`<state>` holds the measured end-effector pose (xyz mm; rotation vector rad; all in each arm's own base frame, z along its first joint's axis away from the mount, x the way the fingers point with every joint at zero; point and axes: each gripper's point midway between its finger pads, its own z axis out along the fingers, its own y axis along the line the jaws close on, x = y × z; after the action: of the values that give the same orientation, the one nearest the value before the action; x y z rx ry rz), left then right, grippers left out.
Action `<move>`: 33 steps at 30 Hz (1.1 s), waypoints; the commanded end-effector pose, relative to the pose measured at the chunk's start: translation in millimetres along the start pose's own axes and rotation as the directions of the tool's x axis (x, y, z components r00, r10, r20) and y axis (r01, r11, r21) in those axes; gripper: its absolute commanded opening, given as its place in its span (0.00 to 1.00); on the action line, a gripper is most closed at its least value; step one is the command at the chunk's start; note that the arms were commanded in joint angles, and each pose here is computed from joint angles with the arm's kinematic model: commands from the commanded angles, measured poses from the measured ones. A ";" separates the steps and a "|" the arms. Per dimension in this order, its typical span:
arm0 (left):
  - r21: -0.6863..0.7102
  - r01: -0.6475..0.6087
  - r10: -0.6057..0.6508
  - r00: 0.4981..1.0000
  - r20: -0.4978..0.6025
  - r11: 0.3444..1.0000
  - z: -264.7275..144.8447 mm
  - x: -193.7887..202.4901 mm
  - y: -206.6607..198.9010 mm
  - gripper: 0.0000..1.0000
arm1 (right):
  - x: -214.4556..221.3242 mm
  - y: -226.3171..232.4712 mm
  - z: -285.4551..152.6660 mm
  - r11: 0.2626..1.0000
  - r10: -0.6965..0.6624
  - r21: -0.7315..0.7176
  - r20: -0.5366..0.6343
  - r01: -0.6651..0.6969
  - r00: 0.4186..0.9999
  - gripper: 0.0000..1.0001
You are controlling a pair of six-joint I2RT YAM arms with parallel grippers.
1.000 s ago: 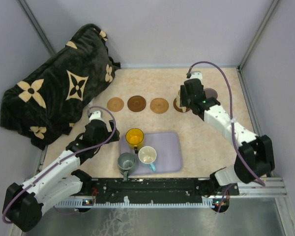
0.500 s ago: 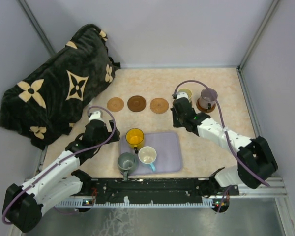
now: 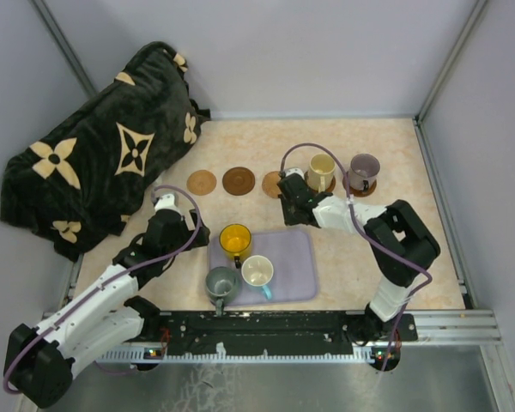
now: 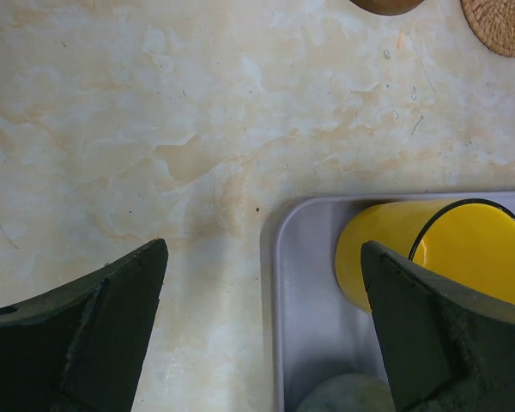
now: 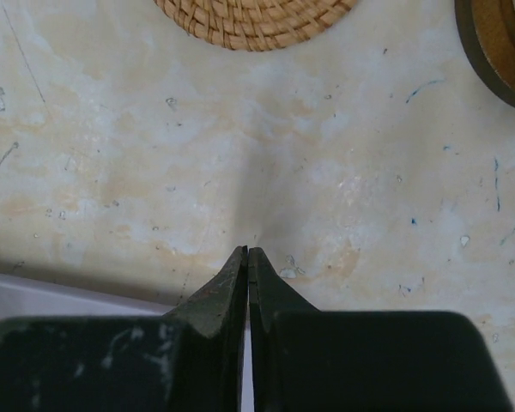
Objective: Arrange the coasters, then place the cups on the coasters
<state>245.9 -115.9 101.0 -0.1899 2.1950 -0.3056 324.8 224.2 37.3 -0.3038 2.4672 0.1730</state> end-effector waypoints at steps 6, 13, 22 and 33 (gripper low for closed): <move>0.010 0.008 -0.008 1.000 0.000 1.000 -1.9 2.9 -0.9 1.00 | -5.1 17.0 2.3 0.999 0.025 -0.026 0.028 -0.024 0.999 0.00; 0.007 0.009 -0.009 1.000 0.004 1.000 -1.6 2.3 -0.4 1.00 | 16.1 22.6 -7.1 0.999 0.022 -0.027 -0.001 -0.022 1.000 0.00; 0.005 0.012 -0.012 1.000 0.009 1.000 -2.8 1.7 0.7 1.00 | 31.1 25.2 -13.3 1.000 0.006 0.008 -0.030 -0.006 1.000 0.00; 0.003 0.014 -0.014 1.000 0.010 1.000 -3.2 2.3 1.6 1.00 | 30.5 17.7 -15.2 0.998 0.013 0.059 -0.022 -0.012 1.000 0.03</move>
<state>243.8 -114.7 101.1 -0.1981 2.1896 -0.3117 293.0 237.9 21.5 -0.2800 2.5010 0.1332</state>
